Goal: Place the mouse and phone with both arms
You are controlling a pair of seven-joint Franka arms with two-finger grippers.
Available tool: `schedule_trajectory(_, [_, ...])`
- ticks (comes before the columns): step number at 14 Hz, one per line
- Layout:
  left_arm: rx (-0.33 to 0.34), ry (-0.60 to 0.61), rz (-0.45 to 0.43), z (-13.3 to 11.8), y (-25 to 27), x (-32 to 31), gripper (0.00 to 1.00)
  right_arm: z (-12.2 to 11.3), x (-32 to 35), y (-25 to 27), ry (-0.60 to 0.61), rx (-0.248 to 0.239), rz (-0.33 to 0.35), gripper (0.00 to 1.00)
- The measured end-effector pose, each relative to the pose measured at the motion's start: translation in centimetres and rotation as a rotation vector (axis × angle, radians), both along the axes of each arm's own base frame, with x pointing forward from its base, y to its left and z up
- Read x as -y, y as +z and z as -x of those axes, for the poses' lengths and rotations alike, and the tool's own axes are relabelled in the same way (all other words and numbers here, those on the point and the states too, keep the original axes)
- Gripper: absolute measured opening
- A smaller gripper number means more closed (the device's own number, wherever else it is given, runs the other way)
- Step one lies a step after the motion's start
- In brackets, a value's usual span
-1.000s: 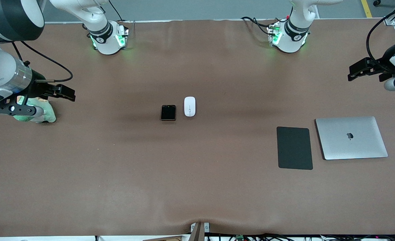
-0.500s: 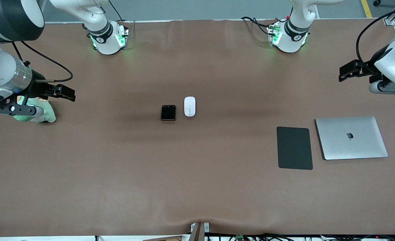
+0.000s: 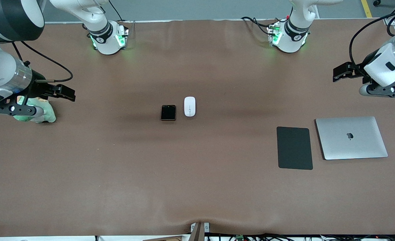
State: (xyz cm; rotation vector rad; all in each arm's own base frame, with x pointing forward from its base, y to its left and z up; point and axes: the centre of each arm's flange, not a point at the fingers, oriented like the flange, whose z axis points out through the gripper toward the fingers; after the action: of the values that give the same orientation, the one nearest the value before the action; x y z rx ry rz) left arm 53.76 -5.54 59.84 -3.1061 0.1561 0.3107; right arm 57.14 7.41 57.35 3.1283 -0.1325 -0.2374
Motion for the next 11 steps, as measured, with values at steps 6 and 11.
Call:
schedule_trajectory(6, [-0.015,-0.006,0.005,-0.3,-1.0,0.5,1.0,0.0,0.0,0.0,0.0,0.0,0.0,1.0])
schedule_trajectory(11, [-0.004,0.056,0.022,-1.2,-3.1,2.9,1.0,0.0,0.0,0.0,0.0,0.0,0.0,1.0])
